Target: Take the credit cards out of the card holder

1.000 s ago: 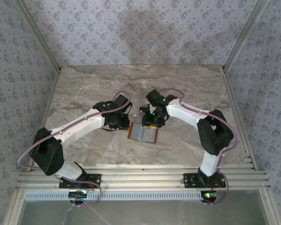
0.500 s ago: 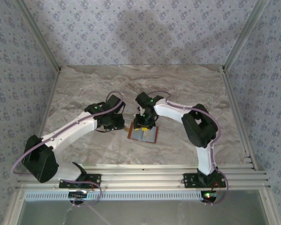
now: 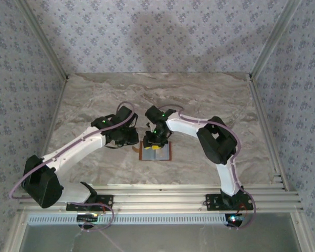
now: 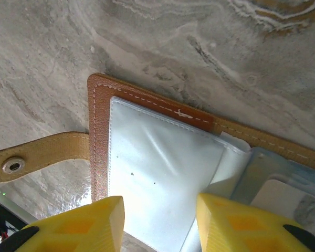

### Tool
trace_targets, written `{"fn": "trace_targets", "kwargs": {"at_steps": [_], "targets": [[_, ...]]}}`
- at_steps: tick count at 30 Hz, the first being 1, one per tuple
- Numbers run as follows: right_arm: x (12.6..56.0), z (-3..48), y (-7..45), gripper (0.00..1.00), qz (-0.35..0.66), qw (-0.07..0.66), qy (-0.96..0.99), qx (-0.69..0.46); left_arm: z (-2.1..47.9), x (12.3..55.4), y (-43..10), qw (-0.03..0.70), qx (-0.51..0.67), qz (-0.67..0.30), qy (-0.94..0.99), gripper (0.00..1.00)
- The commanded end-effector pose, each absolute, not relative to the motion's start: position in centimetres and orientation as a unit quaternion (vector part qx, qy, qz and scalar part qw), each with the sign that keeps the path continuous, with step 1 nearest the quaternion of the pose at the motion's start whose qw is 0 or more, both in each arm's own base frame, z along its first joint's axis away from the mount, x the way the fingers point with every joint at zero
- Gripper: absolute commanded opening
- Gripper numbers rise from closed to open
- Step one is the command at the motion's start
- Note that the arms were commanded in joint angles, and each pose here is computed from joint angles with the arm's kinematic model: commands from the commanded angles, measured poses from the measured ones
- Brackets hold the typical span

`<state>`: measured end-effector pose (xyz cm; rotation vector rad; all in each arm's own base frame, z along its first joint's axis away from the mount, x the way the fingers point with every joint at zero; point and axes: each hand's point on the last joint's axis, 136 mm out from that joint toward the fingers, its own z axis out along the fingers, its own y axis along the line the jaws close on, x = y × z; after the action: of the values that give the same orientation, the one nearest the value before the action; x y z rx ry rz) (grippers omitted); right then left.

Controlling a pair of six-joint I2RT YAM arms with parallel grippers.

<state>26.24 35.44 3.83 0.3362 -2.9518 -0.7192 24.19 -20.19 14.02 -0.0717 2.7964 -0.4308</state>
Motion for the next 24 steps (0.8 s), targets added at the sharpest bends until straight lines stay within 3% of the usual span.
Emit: {"fn": "trace_targets", "kwargs": {"at_steps": [1,13,24], "targets": [[26.9,7.5,34.8,0.43,-0.255,0.018,-0.960,0.111,13.9,24.2,-21.6,0.137,-0.030,-0.182,0.973,0.21],[27.6,7.2,26.6,0.43,-0.219,-0.002,-0.974,0.048,11.2,25.2,-26.9,0.086,-0.028,-0.218,0.972,0.22],[27.7,4.3,26.4,0.39,-0.223,0.006,-0.974,0.036,6.8,26.4,-31.4,0.035,-0.018,-0.250,0.967,0.19]]}}
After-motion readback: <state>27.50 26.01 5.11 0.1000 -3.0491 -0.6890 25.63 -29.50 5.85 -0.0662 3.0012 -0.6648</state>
